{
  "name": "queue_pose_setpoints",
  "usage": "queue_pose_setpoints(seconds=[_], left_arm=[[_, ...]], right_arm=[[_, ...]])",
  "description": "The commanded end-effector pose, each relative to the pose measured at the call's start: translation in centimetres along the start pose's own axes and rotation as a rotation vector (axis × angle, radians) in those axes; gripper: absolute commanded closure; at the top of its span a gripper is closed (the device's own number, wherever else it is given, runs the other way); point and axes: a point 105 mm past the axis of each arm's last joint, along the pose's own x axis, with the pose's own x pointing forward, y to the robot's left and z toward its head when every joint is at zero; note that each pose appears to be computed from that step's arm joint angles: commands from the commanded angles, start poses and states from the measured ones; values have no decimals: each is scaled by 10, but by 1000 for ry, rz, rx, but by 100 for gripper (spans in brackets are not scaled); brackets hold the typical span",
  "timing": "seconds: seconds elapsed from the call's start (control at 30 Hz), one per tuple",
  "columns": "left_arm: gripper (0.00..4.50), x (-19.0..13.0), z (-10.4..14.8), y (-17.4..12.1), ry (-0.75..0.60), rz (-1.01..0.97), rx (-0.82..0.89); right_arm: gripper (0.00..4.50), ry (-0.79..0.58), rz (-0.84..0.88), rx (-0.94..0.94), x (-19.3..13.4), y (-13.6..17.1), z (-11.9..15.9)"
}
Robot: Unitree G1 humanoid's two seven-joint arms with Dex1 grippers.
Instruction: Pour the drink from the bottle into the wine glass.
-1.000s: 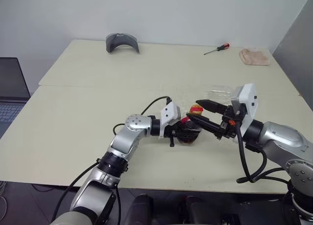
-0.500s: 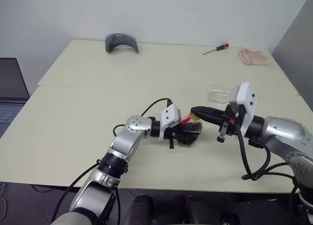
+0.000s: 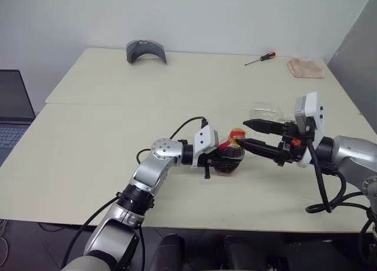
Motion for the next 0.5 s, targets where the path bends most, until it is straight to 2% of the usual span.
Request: queue_pose_setpoints(seconds=[0.03, 0.5], left_arm=[[358, 5, 16, -4, -45, -24, 69], [358, 6, 16, -5, -43, -34, 79]], right_arm=[[153, 1, 21, -56, 4, 8, 5], [153, -22, -39, -63, 8, -6, -4]])
